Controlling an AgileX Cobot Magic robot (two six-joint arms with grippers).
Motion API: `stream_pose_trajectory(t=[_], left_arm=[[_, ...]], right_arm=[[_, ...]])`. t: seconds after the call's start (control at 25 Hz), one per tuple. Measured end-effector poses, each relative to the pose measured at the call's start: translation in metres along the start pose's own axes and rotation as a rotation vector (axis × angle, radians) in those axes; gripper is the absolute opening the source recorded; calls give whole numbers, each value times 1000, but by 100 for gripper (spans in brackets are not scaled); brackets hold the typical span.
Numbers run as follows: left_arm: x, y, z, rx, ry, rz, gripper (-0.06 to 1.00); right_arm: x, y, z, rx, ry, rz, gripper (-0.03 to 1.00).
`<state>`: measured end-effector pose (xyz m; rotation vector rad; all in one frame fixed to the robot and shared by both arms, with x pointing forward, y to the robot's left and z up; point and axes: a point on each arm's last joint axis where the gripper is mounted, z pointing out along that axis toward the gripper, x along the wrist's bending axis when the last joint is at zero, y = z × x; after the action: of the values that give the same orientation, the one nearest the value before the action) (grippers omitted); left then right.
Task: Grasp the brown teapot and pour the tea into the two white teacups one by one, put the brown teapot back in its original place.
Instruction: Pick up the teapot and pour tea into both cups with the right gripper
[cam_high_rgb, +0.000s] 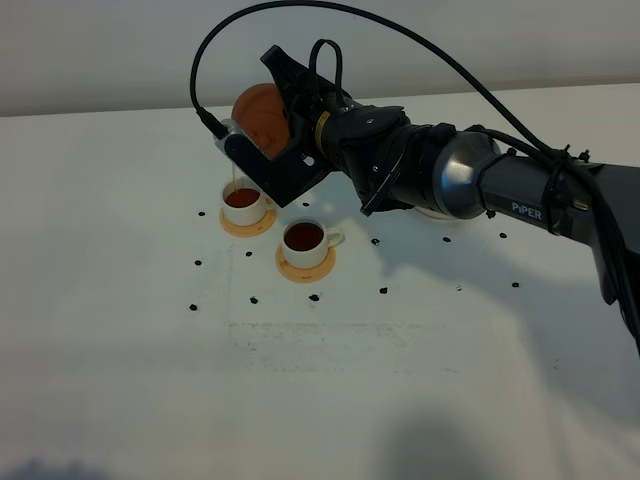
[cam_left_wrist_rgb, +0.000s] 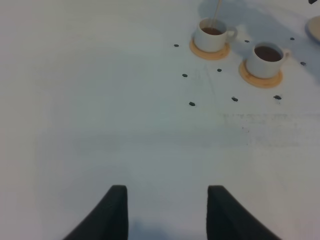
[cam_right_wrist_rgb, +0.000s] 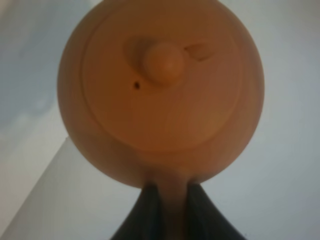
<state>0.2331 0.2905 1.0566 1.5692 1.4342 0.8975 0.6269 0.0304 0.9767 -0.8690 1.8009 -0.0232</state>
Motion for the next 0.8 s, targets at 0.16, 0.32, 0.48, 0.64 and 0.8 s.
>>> stream_pose_trajectory(t=[0.16,0.32,0.48,0.64,0.8], left_arm=[[0,0,0,0,0,0,43],[0,0,0,0,0,0,43],[0,0,0,0,0,0,43],[0,0,0,0,0,0,43],[0,0,0,0,0,0,43]], right_arm=[[0,0,0,1,-2,-6,9],[0,0,0,1,-4,-12,9],[-1,0,0,2,-6,-22,9],[-1,0,0,4,-11,-37,9],[-1,0,0,5,-15,-51,9]])
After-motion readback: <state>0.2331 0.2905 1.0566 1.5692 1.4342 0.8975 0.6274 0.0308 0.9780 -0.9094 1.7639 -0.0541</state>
